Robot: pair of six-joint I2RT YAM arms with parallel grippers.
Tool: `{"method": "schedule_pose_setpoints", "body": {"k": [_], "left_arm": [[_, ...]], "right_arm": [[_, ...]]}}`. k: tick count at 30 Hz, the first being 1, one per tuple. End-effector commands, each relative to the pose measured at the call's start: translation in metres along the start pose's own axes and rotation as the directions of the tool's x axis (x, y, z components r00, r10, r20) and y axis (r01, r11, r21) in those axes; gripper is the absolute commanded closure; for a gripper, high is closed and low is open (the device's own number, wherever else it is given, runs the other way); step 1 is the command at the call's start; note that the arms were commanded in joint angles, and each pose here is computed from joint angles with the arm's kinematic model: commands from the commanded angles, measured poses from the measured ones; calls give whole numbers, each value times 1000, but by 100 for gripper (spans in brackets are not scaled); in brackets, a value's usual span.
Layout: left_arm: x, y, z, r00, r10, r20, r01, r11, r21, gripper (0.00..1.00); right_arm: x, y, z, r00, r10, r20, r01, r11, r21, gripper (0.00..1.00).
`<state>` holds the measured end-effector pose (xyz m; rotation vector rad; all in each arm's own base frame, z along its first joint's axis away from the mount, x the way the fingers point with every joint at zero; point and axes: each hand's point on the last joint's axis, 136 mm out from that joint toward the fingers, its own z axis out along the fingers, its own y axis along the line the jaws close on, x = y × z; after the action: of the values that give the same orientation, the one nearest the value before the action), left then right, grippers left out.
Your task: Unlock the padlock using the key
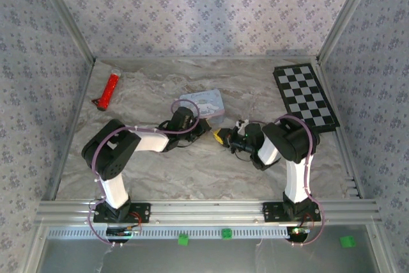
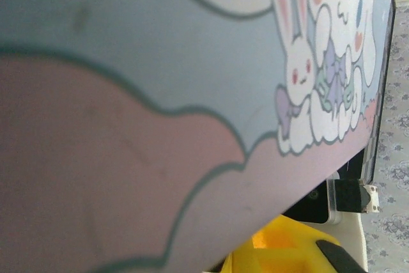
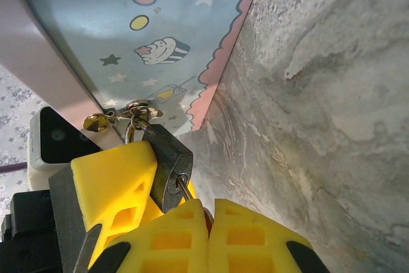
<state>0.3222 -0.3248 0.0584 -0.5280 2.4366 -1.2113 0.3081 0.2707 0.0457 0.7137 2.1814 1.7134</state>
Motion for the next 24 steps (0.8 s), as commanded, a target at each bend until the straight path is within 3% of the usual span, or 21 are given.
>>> {"method": "schedule_pose_setpoints", "body": {"k": [1,10,18,24], "left_arm": [[79,-35,-5,952,112,-286,-67,984,163,80],[69,-36,-6,968,108,-225,-66,980,186,65],[45,-35,-8,991,90,-98,-65,971,231,53],[24,-2,-18,995,95,-5,-94,986,140,47]], "right_arm": [[18,3,9,997,-55,-55,53,998,-24,100],[19,13,10,996,-74,-54,71,996,-47,100],[23,12,10,995,-79,-56,77,996,-45,100],[22,12,10,995,-80,-54,78,996,-44,100]]}}
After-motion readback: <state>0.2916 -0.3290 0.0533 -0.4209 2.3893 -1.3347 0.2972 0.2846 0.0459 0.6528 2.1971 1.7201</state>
